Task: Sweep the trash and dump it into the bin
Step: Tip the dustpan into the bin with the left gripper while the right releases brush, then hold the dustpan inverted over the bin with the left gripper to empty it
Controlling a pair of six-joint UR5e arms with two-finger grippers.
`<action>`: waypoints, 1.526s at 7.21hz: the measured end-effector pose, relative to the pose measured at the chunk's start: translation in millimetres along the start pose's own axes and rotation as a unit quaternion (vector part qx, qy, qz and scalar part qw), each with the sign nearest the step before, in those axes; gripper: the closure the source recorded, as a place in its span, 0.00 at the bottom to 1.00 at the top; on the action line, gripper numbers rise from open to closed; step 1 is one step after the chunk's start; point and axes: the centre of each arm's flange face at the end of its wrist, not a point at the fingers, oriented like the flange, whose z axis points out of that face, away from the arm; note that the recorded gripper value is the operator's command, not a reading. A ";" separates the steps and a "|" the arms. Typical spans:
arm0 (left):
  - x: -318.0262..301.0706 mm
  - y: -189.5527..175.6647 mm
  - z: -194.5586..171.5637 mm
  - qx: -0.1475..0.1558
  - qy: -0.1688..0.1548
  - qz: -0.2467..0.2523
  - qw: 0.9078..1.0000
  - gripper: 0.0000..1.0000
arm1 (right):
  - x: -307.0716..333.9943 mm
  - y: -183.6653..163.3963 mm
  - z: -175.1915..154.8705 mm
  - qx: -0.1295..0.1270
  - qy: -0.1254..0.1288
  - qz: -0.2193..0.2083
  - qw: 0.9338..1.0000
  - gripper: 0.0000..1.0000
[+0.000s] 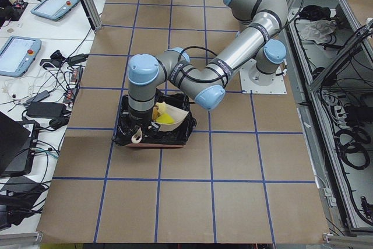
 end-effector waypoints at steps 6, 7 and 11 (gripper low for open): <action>-30.7 -20.2 -9.6 -0.056 0.007 0.096 0.994 0.94 | 2.3 -6.5 6.2 0.004 0.004 0.002 1.000 0.00; -39.2 -24.0 -13.6 -0.070 0.015 0.113 0.991 0.94 | 3.0 -7.2 2.1 0.012 0.007 0.004 1.000 0.00; -51.9 -29.2 -20.6 -0.096 0.024 0.129 0.987 0.94 | -7.1 20.7 -78.0 0.055 0.009 0.007 0.998 0.00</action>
